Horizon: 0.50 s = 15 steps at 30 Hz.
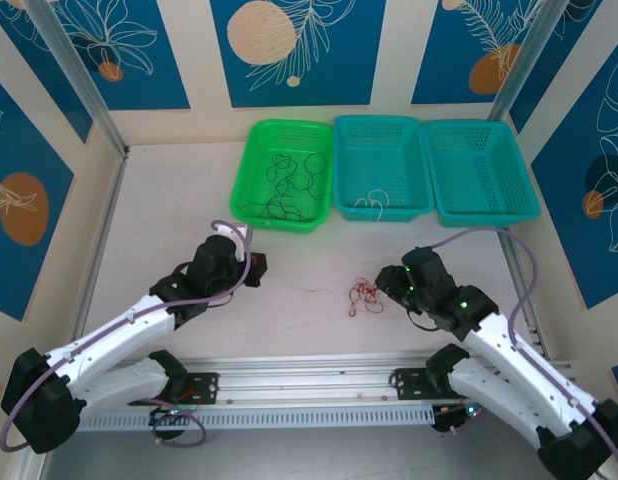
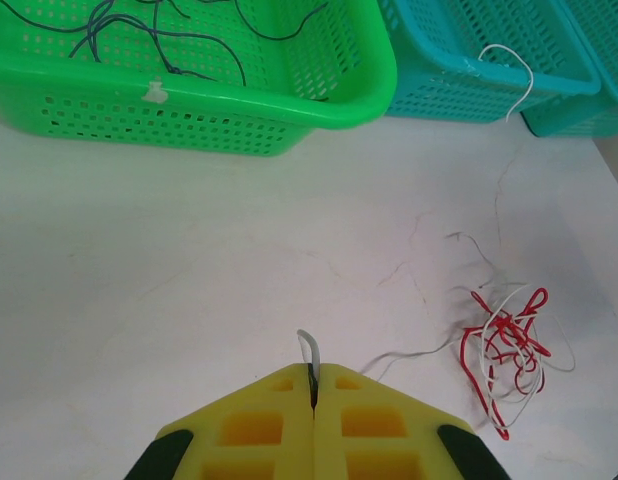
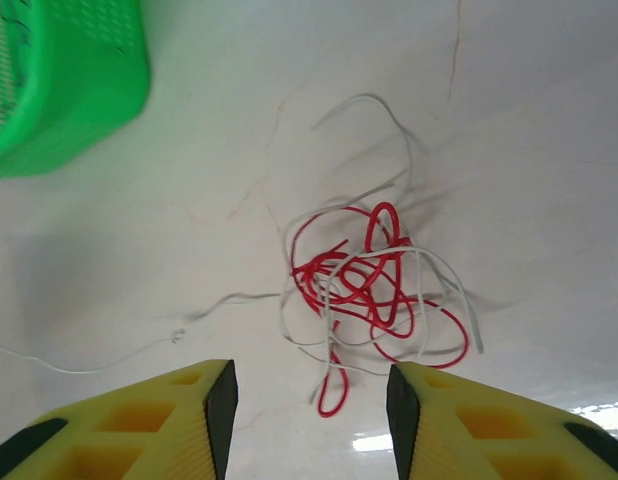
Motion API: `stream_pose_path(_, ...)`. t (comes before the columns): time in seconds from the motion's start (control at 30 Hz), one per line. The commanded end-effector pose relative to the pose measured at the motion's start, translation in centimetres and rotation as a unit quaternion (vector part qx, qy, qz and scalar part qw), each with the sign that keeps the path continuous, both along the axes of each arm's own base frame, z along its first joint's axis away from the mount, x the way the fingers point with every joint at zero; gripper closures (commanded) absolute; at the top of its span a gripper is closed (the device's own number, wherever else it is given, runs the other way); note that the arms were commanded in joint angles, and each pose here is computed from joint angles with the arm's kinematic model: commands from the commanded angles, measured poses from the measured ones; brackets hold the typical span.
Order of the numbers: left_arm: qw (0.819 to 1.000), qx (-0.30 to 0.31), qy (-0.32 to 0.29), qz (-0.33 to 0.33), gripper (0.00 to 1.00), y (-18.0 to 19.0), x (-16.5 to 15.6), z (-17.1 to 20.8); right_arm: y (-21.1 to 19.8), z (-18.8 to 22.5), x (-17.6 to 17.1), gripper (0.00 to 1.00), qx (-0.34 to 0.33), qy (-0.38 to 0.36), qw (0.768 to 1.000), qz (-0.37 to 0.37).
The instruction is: Untangle the cables
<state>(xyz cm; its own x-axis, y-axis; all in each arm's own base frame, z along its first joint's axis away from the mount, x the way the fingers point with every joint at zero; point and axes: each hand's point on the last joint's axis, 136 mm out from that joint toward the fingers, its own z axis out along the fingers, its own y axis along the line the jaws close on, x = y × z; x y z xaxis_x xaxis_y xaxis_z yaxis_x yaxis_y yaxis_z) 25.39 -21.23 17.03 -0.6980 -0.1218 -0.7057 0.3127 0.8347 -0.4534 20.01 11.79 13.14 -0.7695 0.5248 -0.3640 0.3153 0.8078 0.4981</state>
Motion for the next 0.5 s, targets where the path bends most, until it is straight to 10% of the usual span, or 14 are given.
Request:
stream_pose_path(0.0, 1.000, -0.015, -0.010, -0.006, 1.00, -0.4, 0.2, 0.8, 0.0, -0.7, 1.2, 0.53, -0.077, 0.020, 0.997, -0.014)
stream_pose_path(0.23, 1.000, -0.004, -0.020, 0.003, 1.00, 0.7, -0.3, 1.3, 2.7, -4.9, 3.8, 0.36, -0.221, 0.114, 0.968, 0.021)
stream_pose_path(0.47, 0.991, 0.054, -0.069, 0.101, 1.00, 6.5, -0.7, 2.9, 0.9, -9.6, 4.4, 0.46, -0.239, 0.180, 0.954, 0.011)
